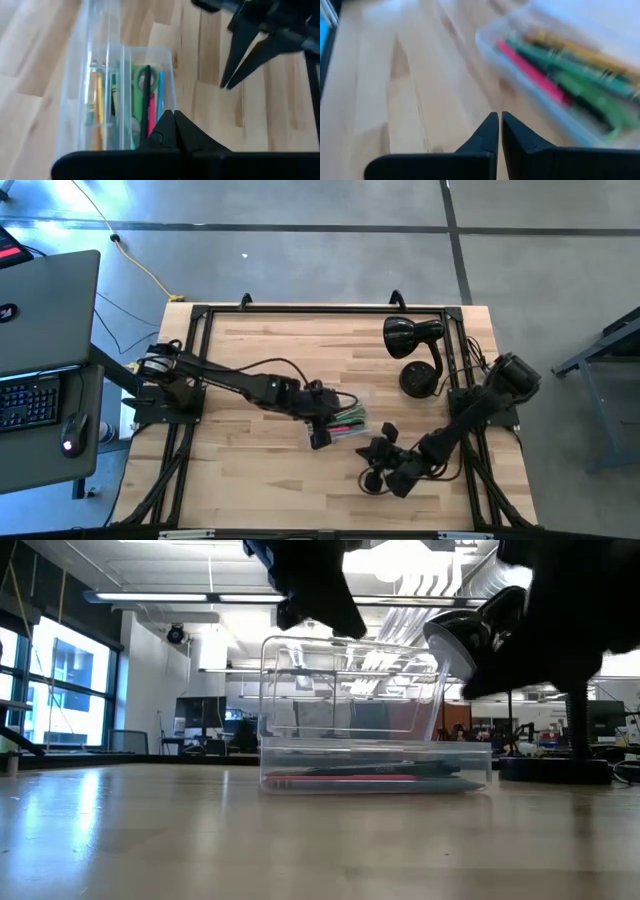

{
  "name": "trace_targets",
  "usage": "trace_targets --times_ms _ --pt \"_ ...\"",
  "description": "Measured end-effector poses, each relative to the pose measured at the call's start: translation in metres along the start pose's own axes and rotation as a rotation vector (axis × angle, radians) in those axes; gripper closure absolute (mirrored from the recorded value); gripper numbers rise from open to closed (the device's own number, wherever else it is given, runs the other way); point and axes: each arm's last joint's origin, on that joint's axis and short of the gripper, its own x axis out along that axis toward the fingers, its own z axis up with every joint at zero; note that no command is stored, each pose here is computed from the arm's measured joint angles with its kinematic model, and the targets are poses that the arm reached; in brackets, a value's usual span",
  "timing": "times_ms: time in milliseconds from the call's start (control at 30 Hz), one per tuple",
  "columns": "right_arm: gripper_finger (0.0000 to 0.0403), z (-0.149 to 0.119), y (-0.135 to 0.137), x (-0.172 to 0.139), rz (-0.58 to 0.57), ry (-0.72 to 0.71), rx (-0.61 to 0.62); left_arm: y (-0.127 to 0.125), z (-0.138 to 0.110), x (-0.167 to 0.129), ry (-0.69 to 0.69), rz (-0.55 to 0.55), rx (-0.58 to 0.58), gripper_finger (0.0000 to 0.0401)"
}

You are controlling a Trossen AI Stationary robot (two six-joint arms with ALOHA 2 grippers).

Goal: Pick & place school supplies into a supply box
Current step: Close the transparent supply box

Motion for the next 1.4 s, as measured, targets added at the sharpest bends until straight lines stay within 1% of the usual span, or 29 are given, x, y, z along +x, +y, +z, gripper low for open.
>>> trace_targets --times_ms 100,233,333,400,467,600,700,767,867,1033,1167,1233,1300,1400 --pt "0.0403 0.011 0.002 -0.015 -0.005 -0.085 -0.019 -0.001 0.006 -0.019 -0.056 0.017 0.001 0.0392" --pt "0.0403 0.031 0.001 -0.036 -0.018 -0.188 -0.072 0.002 0.018 -0.057 -0.175 0.035 0.015 0.0389" --pt "0.0403 0.049 -0.005 -0.050 -0.064 -0.273 -0.098 0.006 0.022 -0.079 -0.236 0.129 0.025 0.0389" --pt "0.0403 0.064 -0.012 -0.056 -0.108 -0.322 -0.112 0.013 0.018 -0.084 -0.214 0.218 0.020 0.0392" --pt "0.0403 0.080 -0.022 -0.062 -0.135 -0.350 -0.118 0.019 0.014 -0.079 -0.169 0.252 0.013 0.0392" --pt "0.0402 0.109 -0.046 -0.060 -0.179 -0.356 -0.085 0.028 -0.007 -0.049 -0.070 0.274 -0.021 0.0387" --pt "0.0402 0.120 -0.064 -0.046 -0.194 -0.294 -0.070 0.030 -0.017 -0.034 -0.063 0.259 -0.042 0.0391" --pt "0.0402 0.124 -0.073 -0.033 -0.192 -0.245 -0.064 0.031 -0.022 -0.029 -0.062 0.214 -0.050 0.0392" --pt "0.0402 0.126 -0.082 -0.015 -0.173 -0.183 -0.049 0.028 -0.025 -0.023 -0.077 0.143 -0.077 0.0392" --pt "0.0403 0.120 -0.086 0.004 -0.121 -0.092 -0.003 0.017 -0.030 -0.022 -0.067 0.114 -0.055 0.0389" --pt "0.0403 0.112 -0.079 0.006 -0.057 -0.040 0.037 0.007 -0.040 -0.012 -0.016 0.111 -0.027 0.0392" --pt "0.0403 0.107 -0.074 0.004 -0.035 -0.018 0.047 0.003 -0.041 -0.004 -0.015 0.100 -0.032 0.0391" --pt "0.0403 0.100 -0.069 0.003 -0.033 0.006 0.057 0.001 -0.048 0.006 0.026 0.112 -0.034 0.0387" --pt "0.0403 0.089 -0.062 0.002 -0.031 0.042 0.072 0.000 -0.055 0.023 0.062 0.102 -0.047 0.0385"
